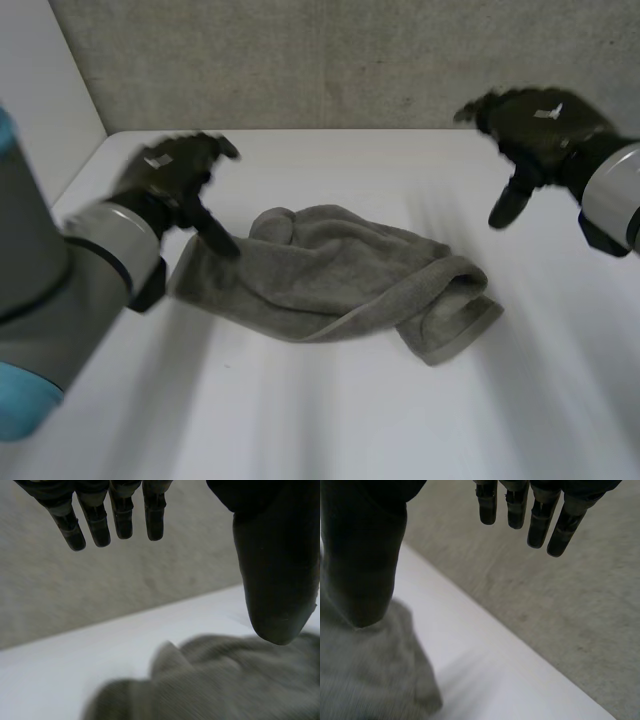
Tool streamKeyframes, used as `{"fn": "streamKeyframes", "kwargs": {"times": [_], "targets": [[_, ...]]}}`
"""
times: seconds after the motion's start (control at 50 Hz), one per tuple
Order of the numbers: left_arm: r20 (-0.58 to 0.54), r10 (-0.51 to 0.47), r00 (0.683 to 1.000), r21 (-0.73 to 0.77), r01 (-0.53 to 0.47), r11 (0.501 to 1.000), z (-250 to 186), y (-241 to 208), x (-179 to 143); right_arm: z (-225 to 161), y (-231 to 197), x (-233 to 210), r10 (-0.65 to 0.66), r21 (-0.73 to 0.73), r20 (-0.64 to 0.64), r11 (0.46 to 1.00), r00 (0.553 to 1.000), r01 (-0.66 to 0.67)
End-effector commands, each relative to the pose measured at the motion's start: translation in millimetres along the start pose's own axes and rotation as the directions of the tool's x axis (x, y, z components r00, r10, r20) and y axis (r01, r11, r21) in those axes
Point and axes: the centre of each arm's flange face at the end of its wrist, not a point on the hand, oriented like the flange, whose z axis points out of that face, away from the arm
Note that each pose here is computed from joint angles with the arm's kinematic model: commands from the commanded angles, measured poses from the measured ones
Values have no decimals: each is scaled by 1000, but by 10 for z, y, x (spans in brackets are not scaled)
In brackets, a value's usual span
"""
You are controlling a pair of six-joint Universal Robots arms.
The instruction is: Fold the towel.
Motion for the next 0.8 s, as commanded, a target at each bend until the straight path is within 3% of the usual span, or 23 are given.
{"fn": "streamKeyframes", "kwargs": {"times": [0.02,0.22,0.38,0.6,0.8], "targets": [[-99,20,995,-143,-34,989,58,470,240,90,437,-191,-163,-124,116,976,980,177],[-129,27,991,-290,-64,955,226,1073,475,346,997,-684,-166,-224,303,945,938,240],[-44,11,999,-299,-24,954,355,1277,543,545,1134,-974,-197,-148,323,956,926,255],[-53,32,998,-270,-45,962,478,1479,676,547,1287,-1380,-214,-118,398,952,892,281],[-48,30,998,-246,-41,968,607,1574,698,609,1317,-1476,-158,-131,406,965,900,228]]}}
